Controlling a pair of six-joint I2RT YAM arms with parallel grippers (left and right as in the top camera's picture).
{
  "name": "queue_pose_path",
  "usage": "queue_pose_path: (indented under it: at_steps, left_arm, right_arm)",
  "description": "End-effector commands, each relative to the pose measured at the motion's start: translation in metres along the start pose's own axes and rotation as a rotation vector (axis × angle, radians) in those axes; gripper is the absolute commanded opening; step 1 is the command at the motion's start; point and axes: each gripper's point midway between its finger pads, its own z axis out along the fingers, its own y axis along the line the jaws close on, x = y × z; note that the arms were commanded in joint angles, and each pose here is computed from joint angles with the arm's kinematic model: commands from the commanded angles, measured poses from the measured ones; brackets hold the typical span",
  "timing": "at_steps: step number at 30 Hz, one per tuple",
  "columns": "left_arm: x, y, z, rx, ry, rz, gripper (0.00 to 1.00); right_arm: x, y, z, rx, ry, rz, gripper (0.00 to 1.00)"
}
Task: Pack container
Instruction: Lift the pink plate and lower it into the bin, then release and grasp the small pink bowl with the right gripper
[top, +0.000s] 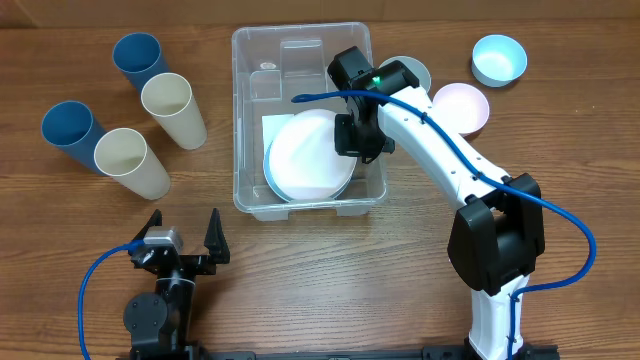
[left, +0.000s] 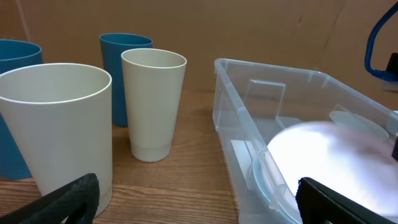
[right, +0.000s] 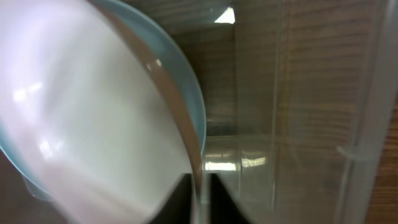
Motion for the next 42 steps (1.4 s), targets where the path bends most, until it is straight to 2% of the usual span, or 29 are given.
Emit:
queue_pose_path:
  at_steps: [1, 2, 4, 8, 11, 13, 16, 19, 23, 26, 33, 39, 42]
  left_arm:
    - [0.000, 0.002, 0.000, -0.009, -0.005, -0.009, 1.00]
    - [0.000, 0.002, 0.000, -0.009, -0.005, -0.009, 1.00]
    - [0.000, 0.002, 0.000, -0.009, -0.005, -0.009, 1.00]
    - [0.000, 0.002, 0.000, -0.009, -0.005, -0.009, 1.00]
    - [0.000, 0.002, 0.000, -0.009, -0.005, -0.009, 1.00]
    - [0.000, 0.002, 0.000, -0.009, -0.005, -0.009, 1.00]
    - [0.000, 0.002, 0.000, -0.009, -0.005, -0.009, 1.00]
    - [0.000, 0.002, 0.000, -0.009, -0.005, -0.009, 1.00]
    - [0.000, 0.002, 0.000, -0.009, -0.005, -0.009, 1.00]
    - [0.000, 0.002, 0.000, -0.009, -0.005, -0.009, 1.00]
    - [0.000, 0.002, 0.000, -0.009, -0.005, -0.009, 1.00]
    - [0.000, 0.002, 0.000, -0.009, -0.005, -0.009, 1.00]
    - [0.000, 0.002, 0.000, -0.009, -0.005, -0.009, 1.00]
  right_arm:
    - [0.000, 0.001, -0.008, -0.016, -0.015, -0.017, 0.43]
    - [0.001, 0.003, -0.008, -0.029, -0.008, -0.049, 0.52]
    - [0.005, 0.013, -0.009, -0.086, 0.012, -0.116, 0.56]
    - [0.005, 0.022, -0.020, -0.120, 0.009, -0.171, 0.54]
    - [-0.011, 0.032, -0.062, -0.159, -0.078, -0.179, 0.54]
    - [-0.028, 0.036, -0.111, -0.192, -0.186, -0.170, 0.55]
    - [-0.064, -0.007, -0.176, -0.138, -0.372, -0.022, 0.60]
    - [-0.086, -0.070, -0.190, -0.077, -0.418, 0.146, 0.61]
    - [-0.104, -0.165, -0.166, -0.003, -0.366, 0.387, 0.62]
    - [-0.109, -0.220, -0.126, 0.048, -0.279, 0.507, 0.65]
    - [-0.109, -0.259, -0.022, 0.110, -0.073, 0.589, 0.64]
    - [-0.102, -0.271, 0.027, 0.163, 0.017, 0.637, 0.63]
    - [-0.094, -0.276, 0.048, 0.176, 0.068, 0.652, 0.59]
